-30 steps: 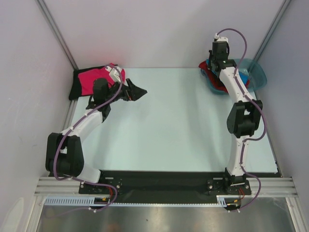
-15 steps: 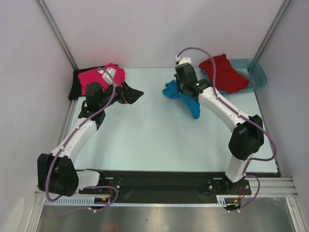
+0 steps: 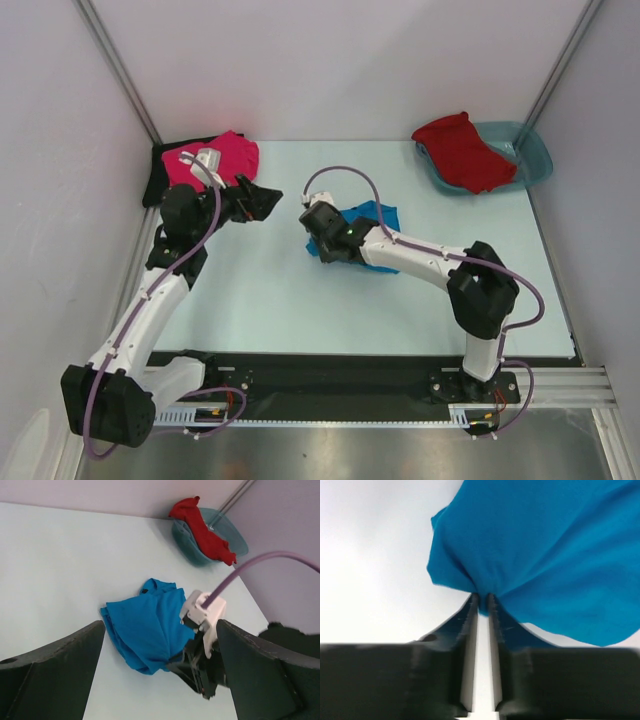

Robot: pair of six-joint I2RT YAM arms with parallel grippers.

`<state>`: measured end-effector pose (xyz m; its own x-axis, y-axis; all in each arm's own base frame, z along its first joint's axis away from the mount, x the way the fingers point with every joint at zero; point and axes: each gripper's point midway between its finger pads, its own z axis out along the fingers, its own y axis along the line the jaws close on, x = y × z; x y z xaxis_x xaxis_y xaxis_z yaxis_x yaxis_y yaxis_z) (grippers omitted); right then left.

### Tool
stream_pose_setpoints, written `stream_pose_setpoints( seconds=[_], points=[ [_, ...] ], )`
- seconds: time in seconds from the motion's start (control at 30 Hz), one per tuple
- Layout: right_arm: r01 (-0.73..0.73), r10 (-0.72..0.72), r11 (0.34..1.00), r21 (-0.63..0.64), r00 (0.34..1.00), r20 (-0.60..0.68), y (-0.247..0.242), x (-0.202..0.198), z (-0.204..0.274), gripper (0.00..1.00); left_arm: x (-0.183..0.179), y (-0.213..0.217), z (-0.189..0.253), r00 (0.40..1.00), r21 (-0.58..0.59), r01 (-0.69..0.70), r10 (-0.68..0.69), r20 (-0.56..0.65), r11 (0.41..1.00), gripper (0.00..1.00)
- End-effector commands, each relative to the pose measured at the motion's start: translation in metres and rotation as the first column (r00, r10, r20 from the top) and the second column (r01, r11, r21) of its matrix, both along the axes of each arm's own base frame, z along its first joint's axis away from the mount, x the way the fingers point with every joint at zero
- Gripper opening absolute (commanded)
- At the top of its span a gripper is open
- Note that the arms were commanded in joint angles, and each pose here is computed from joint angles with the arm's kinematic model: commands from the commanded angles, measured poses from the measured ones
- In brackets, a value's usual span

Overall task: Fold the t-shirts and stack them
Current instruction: Move the tshirt to the center of the board, then flatten the tshirt out

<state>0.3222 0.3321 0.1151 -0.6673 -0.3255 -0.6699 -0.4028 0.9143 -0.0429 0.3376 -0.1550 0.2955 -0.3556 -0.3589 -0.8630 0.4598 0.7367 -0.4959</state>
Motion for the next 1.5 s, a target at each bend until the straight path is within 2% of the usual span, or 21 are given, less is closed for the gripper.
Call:
stream_pose_setpoints(
  seconds=[0.0, 0.03, 0.07, 0.13, 0.17, 0.27, 0.33, 0.43, 0.57, 0.63, 0.77, 1.03, 1.3, 1.4, 1.47],
  points=[
    [-0.029, 0.028, 0.995, 0.097, 1.0, 0.009, 0.018, -0.021, 0.021, 0.23, 0.003, 0.007, -0.009, 0.998, 0.02, -0.05, 0.05, -0.026, 0.999, 1.0],
    [-0.044, 0.042, 0.994, 0.097, 0.999, 0.013, 0.02, -0.025, 0.022, 0.25, 0.004, 0.007, -0.009, 0.998, 0.018, -0.055, 0.055, -0.028, 0.998, 1.0],
    [-0.078, 0.075, 0.992, 0.099, 0.997, 0.03, 0.022, -0.029, 0.027, 0.32, 0.004, 0.009, -0.009, 0.997, 0.016, -0.064, 0.065, -0.03, 0.998, 1.0],
    [-0.059, 0.054, 0.996, 0.074, 0.997, 0.059, 0.014, -0.027, 0.033, 0.47, 0.005, 0.011, -0.008, 0.996, 0.009, -0.081, 0.081, -0.03, 0.997, 1.0],
    [0.007, -0.011, 0.999, 0.035, 0.992, 0.126, -0.005, -0.014, 0.046, 0.6, 0.004, 0.011, -0.006, 0.996, 0.004, -0.081, 0.082, -0.029, 0.997, 1.0],
    [0.127, -0.12, 0.992, -0.02, 0.969, 0.216, -0.05, 0.009, 0.068, 0.71, -0.005, -0.002, -0.005, 0.999, -0.024, -0.001, 0.0, -0.039, 1.0, 1.0],
    [0.212, -0.207, 0.977, 0.0, 0.953, 0.222, -0.088, 0.034, 0.07, 0.72, -0.019, -0.021, -0.013, 0.995, -0.06, 0.086, -0.089, -0.052, 0.994, 1.0],
    [0.345, -0.342, 0.938, 0.021, 0.916, 0.21, -0.144, 0.069, 0.065, 0.73, -0.034, -0.046, -0.038, 0.987, -0.067, 0.125, -0.131, -0.096, 0.99, 1.0],
    [0.396, -0.397, 0.917, 0.038, 0.904, 0.156, -0.171, 0.1, 0.044, 0.73, -0.06, -0.095, -0.069, 0.954, -0.101, 0.229, -0.244, -0.174, 0.968, 1.0],
    [0.42, -0.42, 0.907, 0.029, 0.898, 0.129, -0.183, 0.113, 0.029, 0.73, -0.064, -0.109, -0.085, 0.947, -0.096, 0.232, -0.247, -0.203, 0.968, 1.0],
    [0.417, -0.422, 0.906, 0.073, 0.903, 0.085, -0.188, 0.127, 0.016, 0.74, -0.084, -0.138, -0.107, 0.935, -0.055, 0.241, -0.247, -0.253, 0.969, 1.0],
    [0.376, -0.379, 0.918, 0.129, 0.925, -0.001, -0.185, 0.148, -0.007, 0.76, -0.08, -0.133, -0.144, 0.938, -0.006, 0.132, -0.127, -0.323, 0.991, 1.0],
    [0.338, -0.324, 0.93, 0.147, 0.94, -0.111, -0.177, 0.159, -0.044, 0.77, -0.078, -0.149, -0.186, 0.905, -0.003, 0.126, -0.117, -0.408, 0.992, 1.0],
    [0.33, -0.312, 0.931, 0.157, 0.941, -0.129, -0.176, 0.16, -0.049, 0.76, -0.076, -0.16, -0.199, 0.891, -0.031, 0.138, -0.137, -0.434, 0.99, 1.0],
    [0.336, -0.314, 0.93, 0.15, 0.937, -0.151, -0.179, 0.159, -0.058, 0.69, -0.076, -0.165, -0.208, 0.878, -0.041, 0.139, -0.142, -0.457, 0.99, 1.0]
  ],
)
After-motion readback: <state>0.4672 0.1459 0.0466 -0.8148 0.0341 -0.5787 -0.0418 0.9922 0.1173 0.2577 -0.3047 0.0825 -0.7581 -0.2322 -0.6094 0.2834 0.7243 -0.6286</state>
